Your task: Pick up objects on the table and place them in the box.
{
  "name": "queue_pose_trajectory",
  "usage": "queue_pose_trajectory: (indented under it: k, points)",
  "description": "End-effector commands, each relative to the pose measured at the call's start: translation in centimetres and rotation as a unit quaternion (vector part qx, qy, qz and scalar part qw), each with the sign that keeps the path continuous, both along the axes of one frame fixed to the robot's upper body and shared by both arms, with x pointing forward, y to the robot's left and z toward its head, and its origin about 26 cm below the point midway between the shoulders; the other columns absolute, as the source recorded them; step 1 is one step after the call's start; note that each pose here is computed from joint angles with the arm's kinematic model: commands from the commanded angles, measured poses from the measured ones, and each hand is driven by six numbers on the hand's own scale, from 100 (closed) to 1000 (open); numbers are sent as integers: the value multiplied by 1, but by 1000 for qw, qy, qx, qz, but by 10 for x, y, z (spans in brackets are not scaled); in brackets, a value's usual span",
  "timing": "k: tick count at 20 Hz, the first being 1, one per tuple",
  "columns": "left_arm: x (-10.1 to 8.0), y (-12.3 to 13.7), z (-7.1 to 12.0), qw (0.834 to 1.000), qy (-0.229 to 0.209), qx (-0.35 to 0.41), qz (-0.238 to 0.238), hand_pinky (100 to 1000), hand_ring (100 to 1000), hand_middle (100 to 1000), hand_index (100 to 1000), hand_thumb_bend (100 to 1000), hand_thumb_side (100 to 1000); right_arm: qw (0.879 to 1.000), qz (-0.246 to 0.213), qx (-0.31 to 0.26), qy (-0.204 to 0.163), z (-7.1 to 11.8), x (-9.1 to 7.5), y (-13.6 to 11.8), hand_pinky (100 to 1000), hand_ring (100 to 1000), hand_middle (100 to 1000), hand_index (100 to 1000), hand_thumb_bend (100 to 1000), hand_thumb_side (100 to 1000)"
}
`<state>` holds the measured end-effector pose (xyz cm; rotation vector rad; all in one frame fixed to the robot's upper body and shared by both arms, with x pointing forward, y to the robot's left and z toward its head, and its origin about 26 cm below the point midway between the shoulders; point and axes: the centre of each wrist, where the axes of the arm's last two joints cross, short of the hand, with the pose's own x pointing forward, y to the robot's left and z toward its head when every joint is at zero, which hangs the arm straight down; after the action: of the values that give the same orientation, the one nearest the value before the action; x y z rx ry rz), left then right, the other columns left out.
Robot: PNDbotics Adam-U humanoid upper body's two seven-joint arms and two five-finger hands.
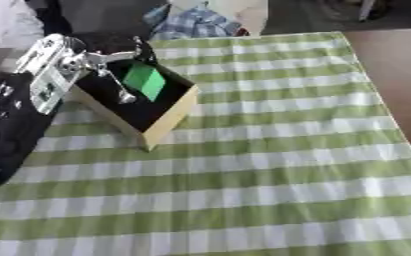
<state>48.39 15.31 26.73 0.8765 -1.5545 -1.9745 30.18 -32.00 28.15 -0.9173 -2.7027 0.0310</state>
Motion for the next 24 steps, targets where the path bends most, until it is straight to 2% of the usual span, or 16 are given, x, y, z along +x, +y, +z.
queue_pose_trajectory:
  k: [1,3,6,10,13,15,20,24]
  points:
    - [1,0,11,1000,-21,-4,5,433,519,537,707,179,100,1000,1,-3,-18,9,-4,-1,556,786,713,894,100,1000]
    - [2,0,7,1000,-20,-2,11,493,570,581,732,222,100,1000,0,-2,-19,9,-4,-1,555,786,713,894,100,1000]
    - [2,1,4,1000,-21,6,16,655,719,677,788,337,116,1000,-1,0,-18,9,-4,-2,555,786,712,894,100,1000]
    - [2,1,3,999,-28,23,18,729,809,783,852,459,238,1000,-1,1,-17,8,-4,-2,554,786,712,894,100,1000]
    - [3,2,3,999,-31,36,19,790,856,826,871,517,206,1000,-3,3,-16,7,-4,-2,554,786,711,894,100,1000]
    - [3,3,4,999,-32,39,19,786,853,821,869,506,213,1000,-3,4,-15,6,-4,-3,554,786,711,894,100,1000]
    - [0,4,10,999,-41,16,10,751,829,792,857,385,163,1000,-5,6,-12,5,-5,-3,553,786,711,894,100,1000]
    - [-5,5,22,998,-58,-23,3,710,794,759,843,269,125,1000,-5,5,-12,5,-5,-3,556,787,713,894,100,1000]
